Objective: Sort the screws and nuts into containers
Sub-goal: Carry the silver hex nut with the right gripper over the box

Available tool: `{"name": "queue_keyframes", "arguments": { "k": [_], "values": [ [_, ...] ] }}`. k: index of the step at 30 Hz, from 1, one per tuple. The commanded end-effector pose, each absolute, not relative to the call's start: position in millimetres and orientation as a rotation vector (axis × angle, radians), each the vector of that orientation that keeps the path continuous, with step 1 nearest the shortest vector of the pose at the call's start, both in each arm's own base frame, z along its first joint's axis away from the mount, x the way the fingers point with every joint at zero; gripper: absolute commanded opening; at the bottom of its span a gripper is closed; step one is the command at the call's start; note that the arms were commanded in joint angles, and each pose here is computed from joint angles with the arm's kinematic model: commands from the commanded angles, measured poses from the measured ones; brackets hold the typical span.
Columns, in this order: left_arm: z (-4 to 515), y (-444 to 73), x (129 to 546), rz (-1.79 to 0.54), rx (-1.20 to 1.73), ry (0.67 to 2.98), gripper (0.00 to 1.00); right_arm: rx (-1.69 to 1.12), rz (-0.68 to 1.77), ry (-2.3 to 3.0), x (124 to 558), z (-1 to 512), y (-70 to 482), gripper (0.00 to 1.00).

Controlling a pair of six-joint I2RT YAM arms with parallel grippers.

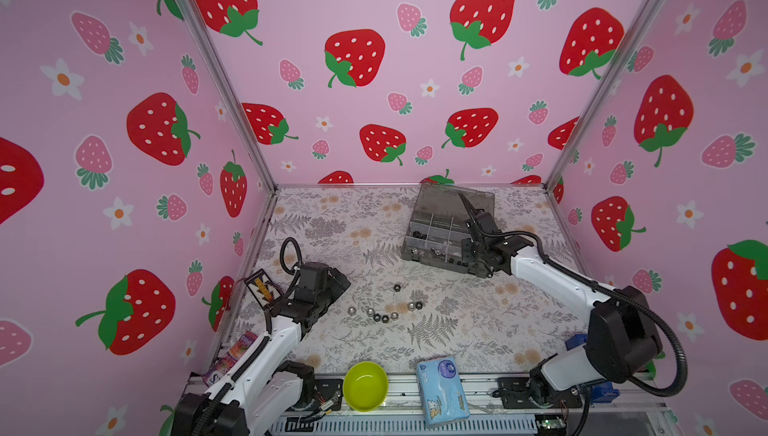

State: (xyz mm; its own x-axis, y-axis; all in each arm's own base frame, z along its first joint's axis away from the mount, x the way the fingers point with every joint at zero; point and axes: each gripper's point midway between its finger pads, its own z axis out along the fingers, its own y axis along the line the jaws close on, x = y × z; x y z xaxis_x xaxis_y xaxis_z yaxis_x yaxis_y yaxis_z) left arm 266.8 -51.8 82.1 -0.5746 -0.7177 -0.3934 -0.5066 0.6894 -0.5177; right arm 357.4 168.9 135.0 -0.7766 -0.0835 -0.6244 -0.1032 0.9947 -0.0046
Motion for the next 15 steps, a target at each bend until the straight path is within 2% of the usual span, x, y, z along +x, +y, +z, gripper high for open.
{"name": "queue_keyframes", "arguments": {
  "k": [1, 15],
  "values": [
    [91.9, -52.0, 272.4, -0.469, -0.927, 2.292, 0.99, -0.104, 0.04, 2.471, 376.9, 130.0, 159.4, 0.03],
    [89.8, -50.9, 271.8, -0.461, -0.932, 2.293, 0.99, -0.036, 0.032, 2.548, 414.1, 88.7, 128.5, 0.01]
  ]
}}
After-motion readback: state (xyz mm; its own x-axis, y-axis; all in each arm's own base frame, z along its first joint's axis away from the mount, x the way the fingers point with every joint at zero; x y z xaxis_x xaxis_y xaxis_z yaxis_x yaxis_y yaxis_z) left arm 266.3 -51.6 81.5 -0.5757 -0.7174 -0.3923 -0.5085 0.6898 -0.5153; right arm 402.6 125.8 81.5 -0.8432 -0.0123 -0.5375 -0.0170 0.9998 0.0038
